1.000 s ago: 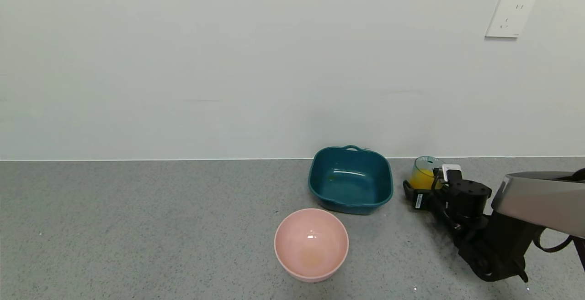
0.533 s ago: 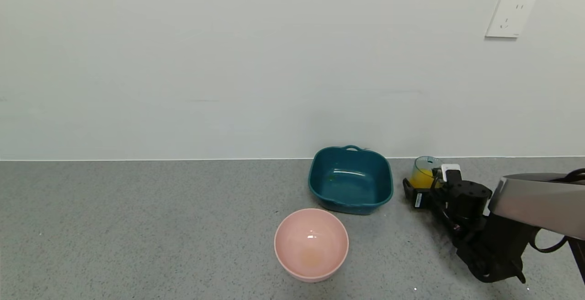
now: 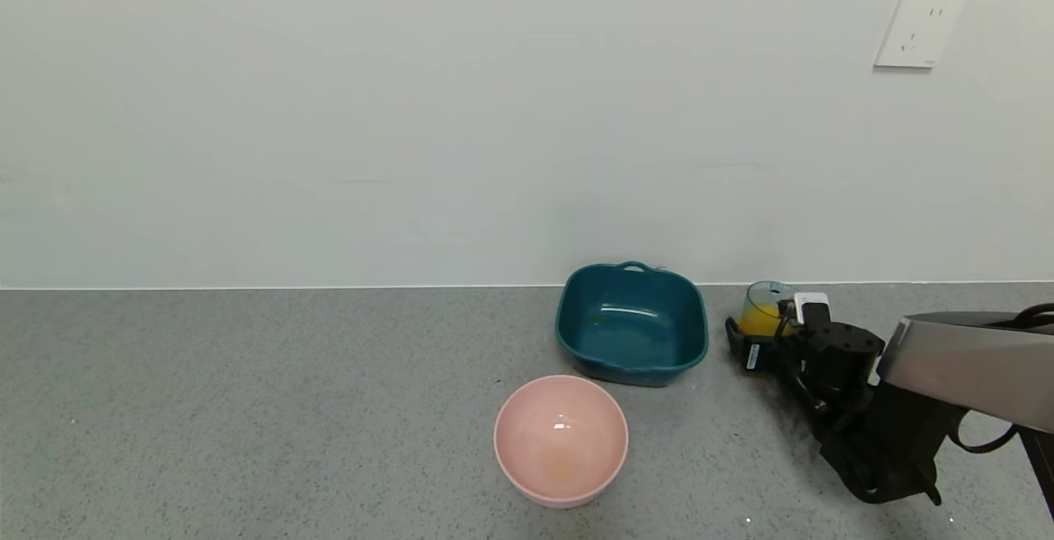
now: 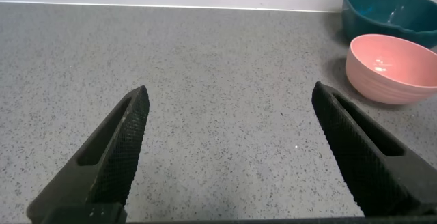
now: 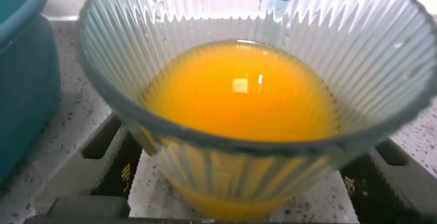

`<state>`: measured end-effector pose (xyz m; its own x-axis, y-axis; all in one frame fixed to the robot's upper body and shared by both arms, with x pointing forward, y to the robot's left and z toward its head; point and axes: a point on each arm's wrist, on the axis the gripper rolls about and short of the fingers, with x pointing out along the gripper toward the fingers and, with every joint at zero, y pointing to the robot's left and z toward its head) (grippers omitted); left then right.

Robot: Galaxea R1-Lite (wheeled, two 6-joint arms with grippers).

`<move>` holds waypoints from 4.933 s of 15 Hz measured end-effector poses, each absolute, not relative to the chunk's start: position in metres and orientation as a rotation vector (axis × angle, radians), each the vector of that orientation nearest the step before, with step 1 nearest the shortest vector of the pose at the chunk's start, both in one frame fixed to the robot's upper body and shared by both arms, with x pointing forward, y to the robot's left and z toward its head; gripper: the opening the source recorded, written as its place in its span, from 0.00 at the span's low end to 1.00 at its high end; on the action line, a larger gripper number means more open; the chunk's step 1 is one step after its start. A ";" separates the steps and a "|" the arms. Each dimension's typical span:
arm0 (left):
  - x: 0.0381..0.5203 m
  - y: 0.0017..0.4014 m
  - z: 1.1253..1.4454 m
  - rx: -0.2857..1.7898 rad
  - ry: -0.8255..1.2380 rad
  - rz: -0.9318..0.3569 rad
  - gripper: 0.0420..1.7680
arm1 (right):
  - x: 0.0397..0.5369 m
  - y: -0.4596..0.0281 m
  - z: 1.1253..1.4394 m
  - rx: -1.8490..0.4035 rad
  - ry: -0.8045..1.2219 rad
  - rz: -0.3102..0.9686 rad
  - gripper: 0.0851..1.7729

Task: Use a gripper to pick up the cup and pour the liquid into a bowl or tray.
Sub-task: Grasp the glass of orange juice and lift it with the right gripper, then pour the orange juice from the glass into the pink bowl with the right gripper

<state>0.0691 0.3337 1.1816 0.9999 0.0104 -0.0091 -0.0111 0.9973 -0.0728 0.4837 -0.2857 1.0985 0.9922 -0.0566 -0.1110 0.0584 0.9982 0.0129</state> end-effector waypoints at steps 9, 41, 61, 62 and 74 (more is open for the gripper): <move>0.069 0.334 1.182 -0.073 0.009 0.010 0.97 | 0.488 -0.287 1.094 0.015 0.109 -0.062 0.96; 0.069 0.334 1.182 -0.073 0.009 0.010 0.97 | 0.487 -0.289 1.111 -0.003 0.076 -0.055 0.77; 0.069 0.334 1.182 -0.073 0.009 0.011 0.97 | 0.434 -0.261 1.205 -0.029 0.031 0.033 0.77; 0.069 0.334 1.182 -0.073 0.009 0.011 0.97 | 0.429 -0.256 1.209 -0.029 0.025 0.045 0.77; 0.069 0.334 1.182 -0.073 0.009 0.010 0.97 | 0.385 -0.185 1.222 -0.100 0.050 0.162 0.77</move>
<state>0.0691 0.3337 1.1816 0.9999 0.0100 -0.0091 -0.0106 0.9973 -0.0728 0.3849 -0.1846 1.2216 0.9856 0.1589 -0.0575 -0.1639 0.9819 -0.0954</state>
